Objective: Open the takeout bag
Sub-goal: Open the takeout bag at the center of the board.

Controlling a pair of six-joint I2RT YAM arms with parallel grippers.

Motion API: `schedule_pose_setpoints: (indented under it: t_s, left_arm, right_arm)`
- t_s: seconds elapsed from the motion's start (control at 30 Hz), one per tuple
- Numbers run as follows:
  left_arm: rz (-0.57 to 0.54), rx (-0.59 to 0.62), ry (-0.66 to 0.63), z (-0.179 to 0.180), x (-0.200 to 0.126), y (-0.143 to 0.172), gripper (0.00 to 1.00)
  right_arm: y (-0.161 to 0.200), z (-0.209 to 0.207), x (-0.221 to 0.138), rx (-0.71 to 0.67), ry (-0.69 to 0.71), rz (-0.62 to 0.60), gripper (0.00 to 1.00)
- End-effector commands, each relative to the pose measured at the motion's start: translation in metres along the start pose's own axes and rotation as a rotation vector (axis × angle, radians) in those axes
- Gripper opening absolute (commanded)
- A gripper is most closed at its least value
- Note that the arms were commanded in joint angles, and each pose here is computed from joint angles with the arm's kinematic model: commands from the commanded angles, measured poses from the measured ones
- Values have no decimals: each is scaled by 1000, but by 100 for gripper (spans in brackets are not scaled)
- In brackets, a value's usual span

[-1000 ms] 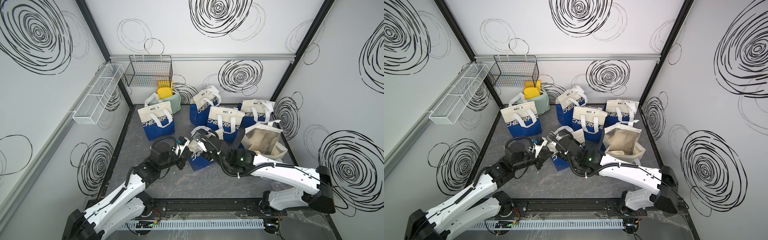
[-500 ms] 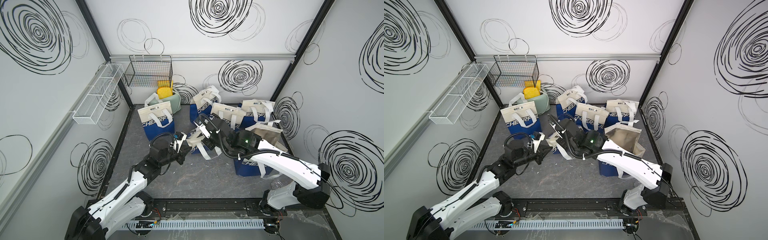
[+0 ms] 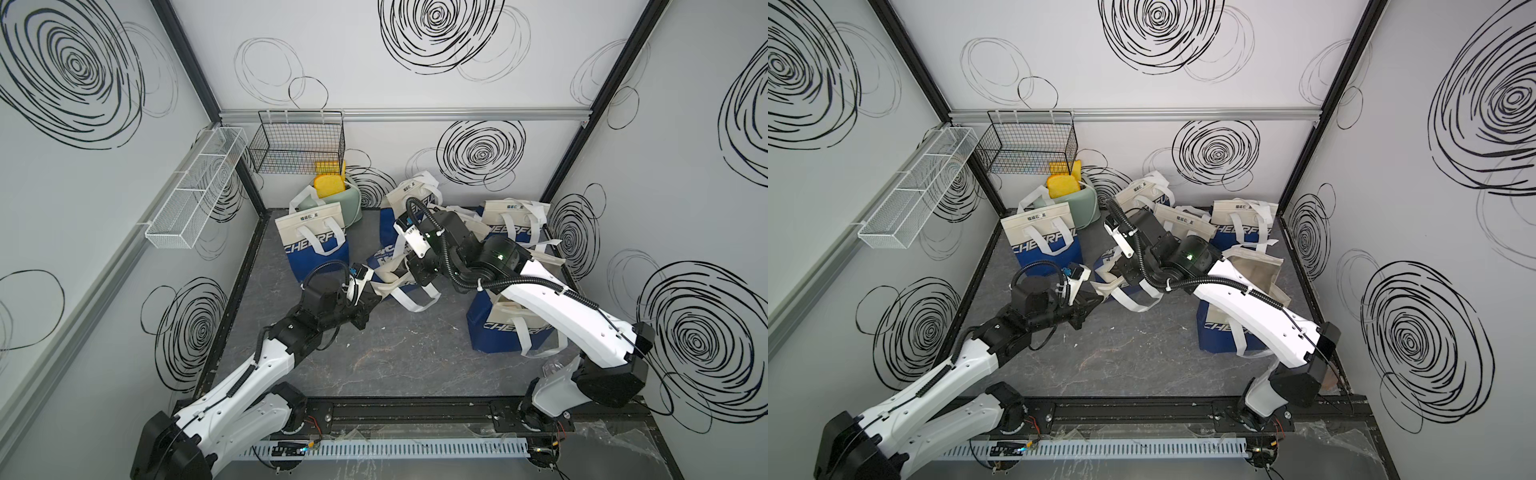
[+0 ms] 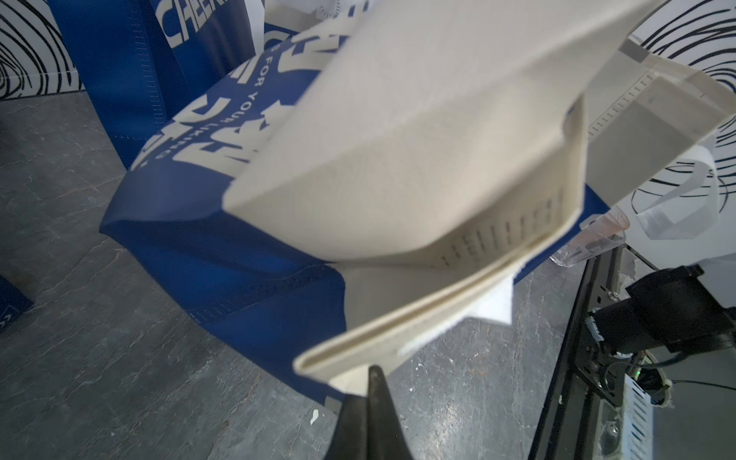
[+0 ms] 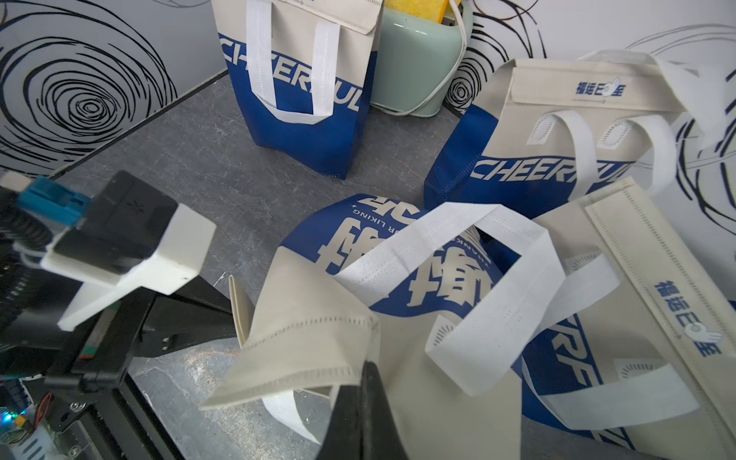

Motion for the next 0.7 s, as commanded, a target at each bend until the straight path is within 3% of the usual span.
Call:
schedule_pose_setpoints:
  t_s: [0.0,0.1,0.2,0.3,0.67]
  left_arm:
    - [143,-57,-73,11,-11,23,0]
    - [113,-64,-48,-1,-17,6,0]
    - [99,-75,-40,-8,-21,-7,0]
    - [92,-88,-35,-12,-22,-16,0]
    - [74,-91,-6,-20,-21,-31,0]
  right_arm:
    - [-16,-3,-22,54,-23,-130,0]
    - [-7,5,-17,65,-57,-129,4]
    - [2,9,-13,60,-73,-110,26]
    - [11,10,-13,54,-63,-104,39]
    - [33,11,-11,5,-8,-107,46]
Point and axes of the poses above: each gripper's point midway between its finger pads, its own x axis out along the fingers, its own z axis along the line the jaws close on, y = z × x, the point moved 1 cm from there along -x, back along the fingers, and after that the axes turned 10 degrees about -x, right-handed, at the moved point
